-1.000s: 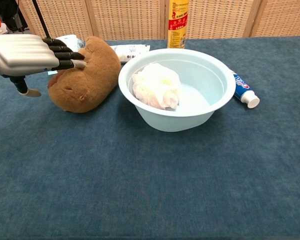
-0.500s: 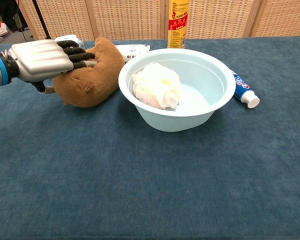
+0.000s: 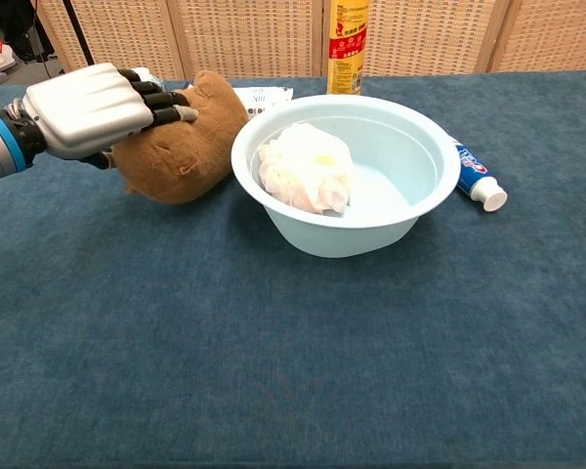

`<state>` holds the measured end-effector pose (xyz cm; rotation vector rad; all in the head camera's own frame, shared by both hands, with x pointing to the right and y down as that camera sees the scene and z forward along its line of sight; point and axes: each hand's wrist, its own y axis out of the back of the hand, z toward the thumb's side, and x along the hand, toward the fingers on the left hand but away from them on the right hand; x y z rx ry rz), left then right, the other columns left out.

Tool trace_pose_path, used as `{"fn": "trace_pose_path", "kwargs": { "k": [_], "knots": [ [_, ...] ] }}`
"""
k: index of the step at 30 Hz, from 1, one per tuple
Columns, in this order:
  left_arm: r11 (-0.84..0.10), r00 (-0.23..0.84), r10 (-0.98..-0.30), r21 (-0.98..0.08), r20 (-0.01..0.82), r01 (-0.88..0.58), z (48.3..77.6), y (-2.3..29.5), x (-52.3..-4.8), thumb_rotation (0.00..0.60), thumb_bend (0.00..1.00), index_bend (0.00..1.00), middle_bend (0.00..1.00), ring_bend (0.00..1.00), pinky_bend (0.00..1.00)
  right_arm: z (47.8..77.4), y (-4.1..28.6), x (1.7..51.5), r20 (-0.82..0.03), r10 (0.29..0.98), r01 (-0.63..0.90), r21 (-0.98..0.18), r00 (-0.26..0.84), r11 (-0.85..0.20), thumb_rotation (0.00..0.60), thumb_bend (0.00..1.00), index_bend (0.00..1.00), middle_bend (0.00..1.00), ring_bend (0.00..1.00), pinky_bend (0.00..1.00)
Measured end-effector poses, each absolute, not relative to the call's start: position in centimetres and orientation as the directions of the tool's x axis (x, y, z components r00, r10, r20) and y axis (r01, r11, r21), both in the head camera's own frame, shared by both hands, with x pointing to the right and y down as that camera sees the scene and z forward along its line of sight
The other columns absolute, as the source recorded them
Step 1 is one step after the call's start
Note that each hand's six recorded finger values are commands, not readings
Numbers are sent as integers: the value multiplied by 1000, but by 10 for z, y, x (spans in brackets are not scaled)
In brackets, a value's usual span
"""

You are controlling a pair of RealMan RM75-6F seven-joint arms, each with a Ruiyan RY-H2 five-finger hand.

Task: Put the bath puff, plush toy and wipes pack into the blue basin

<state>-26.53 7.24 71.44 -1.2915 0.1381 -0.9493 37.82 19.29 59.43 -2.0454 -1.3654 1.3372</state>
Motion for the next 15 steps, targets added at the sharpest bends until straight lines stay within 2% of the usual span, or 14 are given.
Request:
{"fn": "trace_pose_path", "kwargs": {
  "k": [7,15],
  "knots": [
    [11,660,-679,-894,322,447,692,66,-270,600,475,700,402,360,423,593,193,377,-510,855,534,-698,98,-477,600,131,0,0,0,28],
    [99,685,-701,-923,201,372,644,47,-284,600,484,717,416,373,434,592,193,376,-508,855,538,-694,105,-478,600,131,0,0,0,28]
  ]
}}
